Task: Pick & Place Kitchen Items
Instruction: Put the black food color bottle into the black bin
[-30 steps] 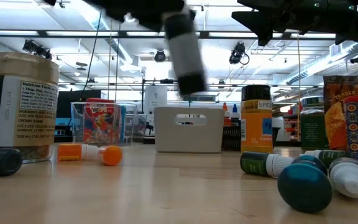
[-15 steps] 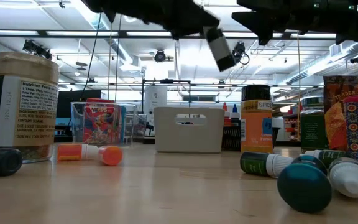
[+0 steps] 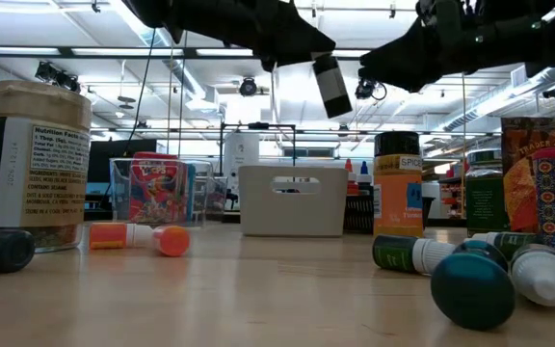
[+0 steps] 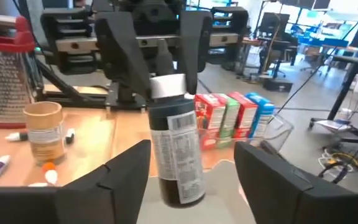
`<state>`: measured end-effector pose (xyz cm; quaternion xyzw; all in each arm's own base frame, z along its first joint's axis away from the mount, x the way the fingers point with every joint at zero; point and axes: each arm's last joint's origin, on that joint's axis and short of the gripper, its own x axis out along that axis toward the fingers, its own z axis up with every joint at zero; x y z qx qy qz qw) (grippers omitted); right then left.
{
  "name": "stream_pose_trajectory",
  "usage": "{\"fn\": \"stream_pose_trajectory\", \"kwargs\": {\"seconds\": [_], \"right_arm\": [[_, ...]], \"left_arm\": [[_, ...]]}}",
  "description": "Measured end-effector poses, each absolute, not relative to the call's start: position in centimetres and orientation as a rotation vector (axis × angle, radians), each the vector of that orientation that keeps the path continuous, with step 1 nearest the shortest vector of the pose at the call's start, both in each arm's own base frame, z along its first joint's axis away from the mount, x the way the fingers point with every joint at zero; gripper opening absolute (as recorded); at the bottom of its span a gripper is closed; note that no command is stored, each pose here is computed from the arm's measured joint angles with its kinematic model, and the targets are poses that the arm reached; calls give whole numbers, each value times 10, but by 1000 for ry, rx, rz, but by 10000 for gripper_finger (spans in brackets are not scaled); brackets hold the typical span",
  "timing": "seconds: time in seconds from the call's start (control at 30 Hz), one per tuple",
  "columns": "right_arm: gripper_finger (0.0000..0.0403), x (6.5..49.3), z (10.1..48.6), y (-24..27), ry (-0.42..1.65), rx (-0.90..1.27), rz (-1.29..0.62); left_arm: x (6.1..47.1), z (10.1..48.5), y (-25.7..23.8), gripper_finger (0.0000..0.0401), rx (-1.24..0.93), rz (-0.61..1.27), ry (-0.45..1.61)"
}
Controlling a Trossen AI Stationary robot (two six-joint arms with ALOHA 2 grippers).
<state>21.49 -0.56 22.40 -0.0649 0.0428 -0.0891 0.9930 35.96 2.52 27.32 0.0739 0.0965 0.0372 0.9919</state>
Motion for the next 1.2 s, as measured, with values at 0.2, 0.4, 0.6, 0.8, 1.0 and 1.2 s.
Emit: {"fn": "stream_pose_trajectory", "kwargs": {"seconds": [0.2, 0.4, 0.6, 0.8, 1.0, 1.2], "right_arm": [[289, 221, 223, -3, 43, -120, -83], [297, 244, 216, -4, 69, -150, -90], [284, 274, 219, -6, 154, -182, -138], [257, 283, 219, -6, 180, -184, -142], [225, 282, 222, -7, 170, -177, -147], [197, 281, 218, -9, 218, -188, -231]], "left_arm": [[360, 274, 25, 129, 128, 63, 178], [360, 276, 25, 144, 129, 59, 160], [360, 276, 25, 129, 129, 60, 158], [359, 272, 25, 146, 128, 61, 200], [358, 268, 26, 133, 131, 100, 246], [359, 269, 26, 137, 135, 115, 242]]}}
